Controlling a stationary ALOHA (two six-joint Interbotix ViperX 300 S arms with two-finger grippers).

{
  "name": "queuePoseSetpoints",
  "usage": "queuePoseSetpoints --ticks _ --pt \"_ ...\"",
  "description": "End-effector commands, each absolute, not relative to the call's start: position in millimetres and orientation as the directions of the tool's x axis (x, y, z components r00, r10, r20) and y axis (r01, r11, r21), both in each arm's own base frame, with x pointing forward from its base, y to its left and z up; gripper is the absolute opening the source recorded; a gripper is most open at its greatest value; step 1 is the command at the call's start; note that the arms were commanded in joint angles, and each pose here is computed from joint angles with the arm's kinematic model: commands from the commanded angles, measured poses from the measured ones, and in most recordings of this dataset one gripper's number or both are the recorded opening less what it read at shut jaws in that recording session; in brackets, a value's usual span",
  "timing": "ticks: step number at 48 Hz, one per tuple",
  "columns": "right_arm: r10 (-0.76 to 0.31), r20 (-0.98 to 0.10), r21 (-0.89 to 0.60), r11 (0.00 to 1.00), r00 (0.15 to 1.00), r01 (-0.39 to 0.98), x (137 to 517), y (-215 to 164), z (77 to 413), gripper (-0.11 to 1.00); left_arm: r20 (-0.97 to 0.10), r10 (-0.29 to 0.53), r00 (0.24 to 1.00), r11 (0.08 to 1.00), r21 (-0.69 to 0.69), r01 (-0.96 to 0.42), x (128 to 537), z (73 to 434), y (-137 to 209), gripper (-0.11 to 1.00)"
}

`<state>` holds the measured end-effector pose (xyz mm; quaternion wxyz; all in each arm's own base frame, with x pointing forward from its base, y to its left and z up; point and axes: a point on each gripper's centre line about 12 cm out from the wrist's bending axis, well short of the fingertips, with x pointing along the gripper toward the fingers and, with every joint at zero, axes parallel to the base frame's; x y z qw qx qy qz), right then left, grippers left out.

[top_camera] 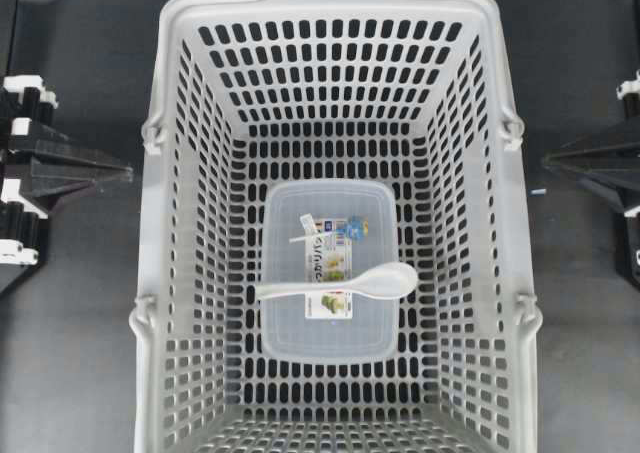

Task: Pick up the chinese spoon from the shopping basket with the left arm.
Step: 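Move the left gripper over the basket toward the white spoon, then lower the open left gripper around the white spoon's handle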

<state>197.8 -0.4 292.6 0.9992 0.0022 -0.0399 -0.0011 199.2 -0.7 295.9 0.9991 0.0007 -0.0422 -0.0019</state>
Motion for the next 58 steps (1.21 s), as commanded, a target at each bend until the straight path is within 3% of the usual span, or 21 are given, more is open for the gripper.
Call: queuePoseSetpoints --ticks 1,5,22,43,49,58 --pt "0.002 0.109 0.011 1.0 0.994 -0.003 198.6 0.6 301.4 0.0 0.099 -0.016 0.995 1.0 0.014 0.015 202.6 318.6 -2.4 0.06" --pt "0.0 0.112 0.014 1.0 0.994 -0.002 197.1 0.3 302.5 0.01 0.057 -0.013 0.998 1.0 -0.015 0.014 205.8 331.4 -2.3 0.0" --pt "0.001 0.041 0.026 1.0 0.999 -0.002 195.0 0.4 296.0 -0.01 -0.202 -0.058 0.978 0.998 -0.046 0.05 253.9 377.9 -16.7 0.0" --pt "0.0 0.014 0.066 0.998 1.0 -0.001 191.9 0.1 294.7 0.0 -0.516 -0.084 0.852 0.996 -0.069 0.057 359.8 366.6 -42.3 0.0" --pt "0.0 0.029 0.066 0.998 1.0 -0.002 189.6 0.1 297.9 0.09 -0.591 -0.083 0.802 0.996 -0.071 0.051 381.1 351.7 -48.3 0.0" --pt "0.0 0.04 0.066 0.998 0.999 -0.003 187.8 0.1 300.4 0.44 -0.654 -0.083 0.752 0.996 -0.07 0.05 406.3 333.2 -55.9 0.05"
